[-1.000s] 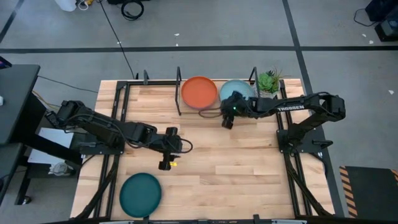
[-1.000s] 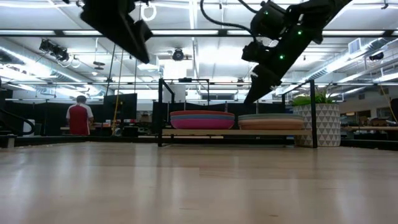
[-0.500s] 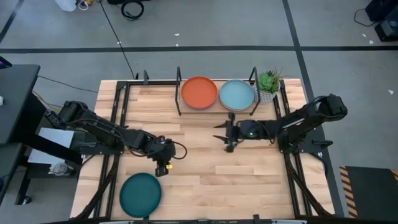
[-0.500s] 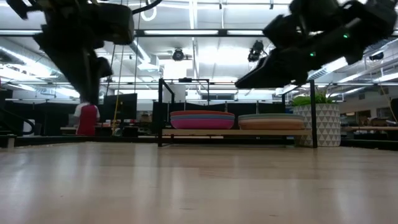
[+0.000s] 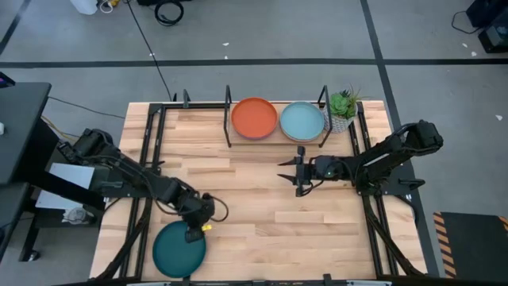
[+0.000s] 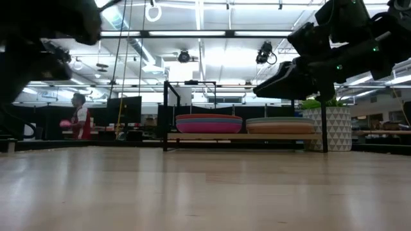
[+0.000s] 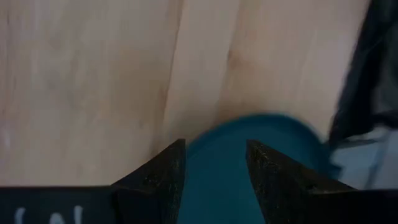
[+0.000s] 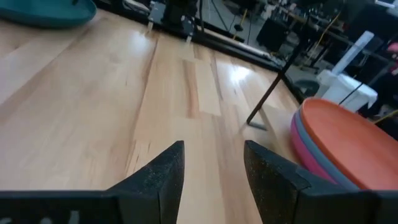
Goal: Place and stack plates onto a shelf
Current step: Stack the dark blue plate on top of the orange plate on the shelf
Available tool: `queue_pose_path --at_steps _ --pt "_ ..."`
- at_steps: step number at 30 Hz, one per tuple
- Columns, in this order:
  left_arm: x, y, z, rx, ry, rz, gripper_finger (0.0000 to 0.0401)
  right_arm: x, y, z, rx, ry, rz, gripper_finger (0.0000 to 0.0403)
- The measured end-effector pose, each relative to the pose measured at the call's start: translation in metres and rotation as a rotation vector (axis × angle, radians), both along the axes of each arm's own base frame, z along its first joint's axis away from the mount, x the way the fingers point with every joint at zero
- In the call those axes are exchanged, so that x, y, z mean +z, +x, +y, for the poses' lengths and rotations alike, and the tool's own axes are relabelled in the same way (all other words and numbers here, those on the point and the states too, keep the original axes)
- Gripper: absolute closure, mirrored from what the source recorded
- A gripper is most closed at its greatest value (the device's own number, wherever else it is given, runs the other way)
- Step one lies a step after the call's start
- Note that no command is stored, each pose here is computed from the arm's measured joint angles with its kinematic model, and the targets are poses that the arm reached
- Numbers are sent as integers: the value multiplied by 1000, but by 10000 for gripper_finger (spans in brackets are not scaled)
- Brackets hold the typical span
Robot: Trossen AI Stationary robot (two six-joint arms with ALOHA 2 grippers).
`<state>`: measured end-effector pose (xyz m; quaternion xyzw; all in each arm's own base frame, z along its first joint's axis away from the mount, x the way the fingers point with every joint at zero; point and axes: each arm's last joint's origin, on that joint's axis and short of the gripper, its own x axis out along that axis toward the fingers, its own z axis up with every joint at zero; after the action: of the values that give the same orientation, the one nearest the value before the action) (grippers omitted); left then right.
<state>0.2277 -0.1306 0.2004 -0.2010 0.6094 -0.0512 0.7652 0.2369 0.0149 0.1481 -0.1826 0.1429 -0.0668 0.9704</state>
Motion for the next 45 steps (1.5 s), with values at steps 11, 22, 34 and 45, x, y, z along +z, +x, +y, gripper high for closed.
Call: queue_pose_path --at_steps 11,22,34,45 --pt "-23 -15 -23 -41 154 103 225 2 1 -4 7 -29 -10 231" --pt "-36 -18 -25 -128 236 152 232 2 1 -6 -4 -21 -11 231" --pt "-36 -18 -25 -212 261 128 350 2 1 -6 -4 -21 -11 231" --pt "-31 -7 -9 -141 350 67 391 1 1 -6 -4 -18 -11 231"
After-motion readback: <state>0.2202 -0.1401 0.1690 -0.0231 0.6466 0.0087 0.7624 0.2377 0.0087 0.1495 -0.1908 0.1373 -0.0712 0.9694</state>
